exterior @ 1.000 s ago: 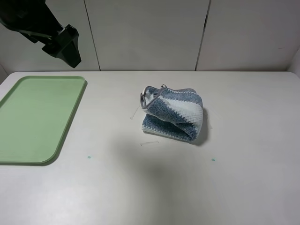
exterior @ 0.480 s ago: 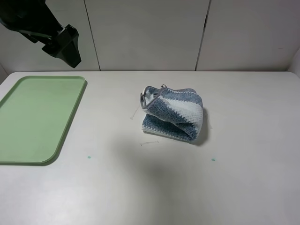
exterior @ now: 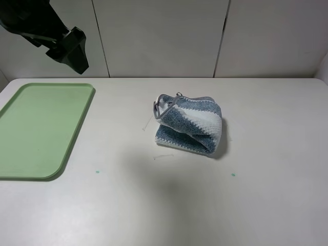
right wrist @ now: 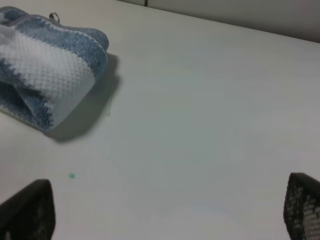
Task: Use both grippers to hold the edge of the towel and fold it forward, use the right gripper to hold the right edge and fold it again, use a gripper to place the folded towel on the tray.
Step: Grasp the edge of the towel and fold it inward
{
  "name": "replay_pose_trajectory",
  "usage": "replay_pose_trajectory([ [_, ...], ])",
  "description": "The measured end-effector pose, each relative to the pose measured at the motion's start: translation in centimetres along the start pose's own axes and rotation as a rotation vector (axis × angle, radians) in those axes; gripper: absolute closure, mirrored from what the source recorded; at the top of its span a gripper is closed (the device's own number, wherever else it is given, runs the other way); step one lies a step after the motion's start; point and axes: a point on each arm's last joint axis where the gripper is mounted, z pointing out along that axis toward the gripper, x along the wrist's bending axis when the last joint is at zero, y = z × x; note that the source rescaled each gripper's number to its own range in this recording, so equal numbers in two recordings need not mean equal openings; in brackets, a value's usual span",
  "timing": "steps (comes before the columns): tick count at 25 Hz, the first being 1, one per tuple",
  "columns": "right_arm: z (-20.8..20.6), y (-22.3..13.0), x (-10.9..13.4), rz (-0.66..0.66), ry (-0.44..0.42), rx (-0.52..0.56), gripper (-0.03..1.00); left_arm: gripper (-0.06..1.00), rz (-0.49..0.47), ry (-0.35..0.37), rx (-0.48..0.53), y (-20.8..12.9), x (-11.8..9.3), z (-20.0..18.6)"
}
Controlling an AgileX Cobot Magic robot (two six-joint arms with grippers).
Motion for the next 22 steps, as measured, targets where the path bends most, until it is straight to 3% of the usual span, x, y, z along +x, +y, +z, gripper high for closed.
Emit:
replay_pose_trajectory([
  [22,0.0,0.0,0.0,0.0,0.0,0.0,-0.03,-0.05,0.0,0.0,0.0,0.0,0.0,0.0],
])
